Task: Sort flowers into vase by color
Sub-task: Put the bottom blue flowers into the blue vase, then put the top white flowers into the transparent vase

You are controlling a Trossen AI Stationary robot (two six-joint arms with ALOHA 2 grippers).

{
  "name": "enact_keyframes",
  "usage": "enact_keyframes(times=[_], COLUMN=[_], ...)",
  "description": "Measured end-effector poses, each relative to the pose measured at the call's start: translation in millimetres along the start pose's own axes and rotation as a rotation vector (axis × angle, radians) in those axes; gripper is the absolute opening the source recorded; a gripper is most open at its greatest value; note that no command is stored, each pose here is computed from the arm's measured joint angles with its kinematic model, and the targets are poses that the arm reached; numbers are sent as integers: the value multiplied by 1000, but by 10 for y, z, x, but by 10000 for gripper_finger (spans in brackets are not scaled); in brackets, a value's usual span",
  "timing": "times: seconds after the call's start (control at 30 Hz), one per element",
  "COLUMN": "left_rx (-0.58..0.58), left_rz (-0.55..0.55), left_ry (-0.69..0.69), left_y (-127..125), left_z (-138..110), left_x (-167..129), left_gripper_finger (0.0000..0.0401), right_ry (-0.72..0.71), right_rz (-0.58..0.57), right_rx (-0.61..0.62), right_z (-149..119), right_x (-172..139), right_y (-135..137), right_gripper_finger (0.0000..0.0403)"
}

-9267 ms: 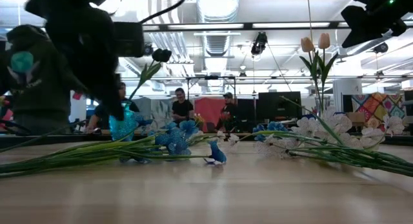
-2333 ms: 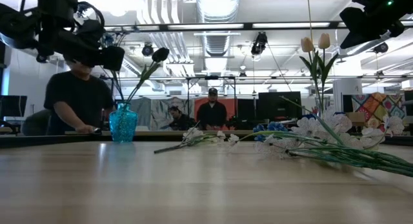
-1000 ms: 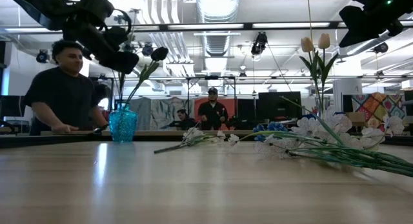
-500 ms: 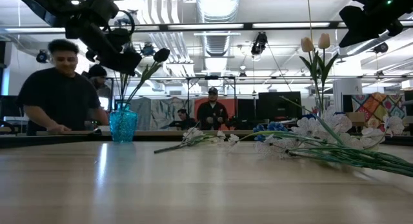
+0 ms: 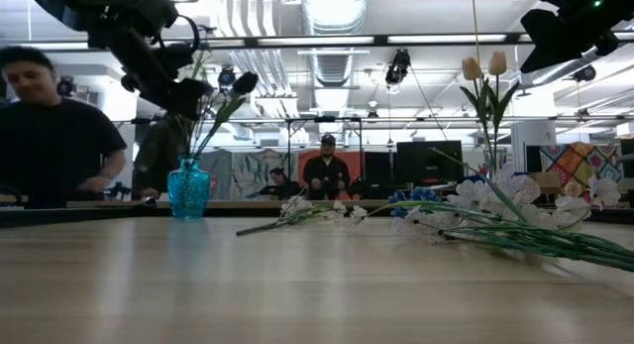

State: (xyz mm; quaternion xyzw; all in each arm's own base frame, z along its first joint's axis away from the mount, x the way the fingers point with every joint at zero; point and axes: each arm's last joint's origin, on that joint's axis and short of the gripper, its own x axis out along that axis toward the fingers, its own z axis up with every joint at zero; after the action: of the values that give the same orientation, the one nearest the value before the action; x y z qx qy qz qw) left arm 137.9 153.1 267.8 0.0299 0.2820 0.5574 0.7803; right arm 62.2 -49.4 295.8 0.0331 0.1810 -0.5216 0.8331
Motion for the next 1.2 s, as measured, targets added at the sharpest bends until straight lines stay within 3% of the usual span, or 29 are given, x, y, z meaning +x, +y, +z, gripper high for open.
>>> enact_keyframes(times=[0.3, 0.6, 0.8, 1.1, 1.2], left_rx=[-18, -99, -56, -28, -34], left_rz=[-44, -244, -426, -643, -727], left_ry=[33, -96, -197, -373, -377], left_y=[126, 99, -254, -915, -1096], left_z=[-29, -71, -113, -414, -487], left_x=[-281, -633, -794, -1122, -1222], left_gripper_finger=[261, 261, 249, 215, 202], right_ry=[0, -2, -35, -60, -47], right_rz=[0, 0, 10, 260, 285], right_rx=[0, -25, -46, -122, -142], right_z=[0, 2, 56, 129, 147], right_x=[0, 0, -18, -34, 19], right_y=[0, 0, -4, 72, 124], right_gripper_finger=[13, 13, 13, 13, 13])
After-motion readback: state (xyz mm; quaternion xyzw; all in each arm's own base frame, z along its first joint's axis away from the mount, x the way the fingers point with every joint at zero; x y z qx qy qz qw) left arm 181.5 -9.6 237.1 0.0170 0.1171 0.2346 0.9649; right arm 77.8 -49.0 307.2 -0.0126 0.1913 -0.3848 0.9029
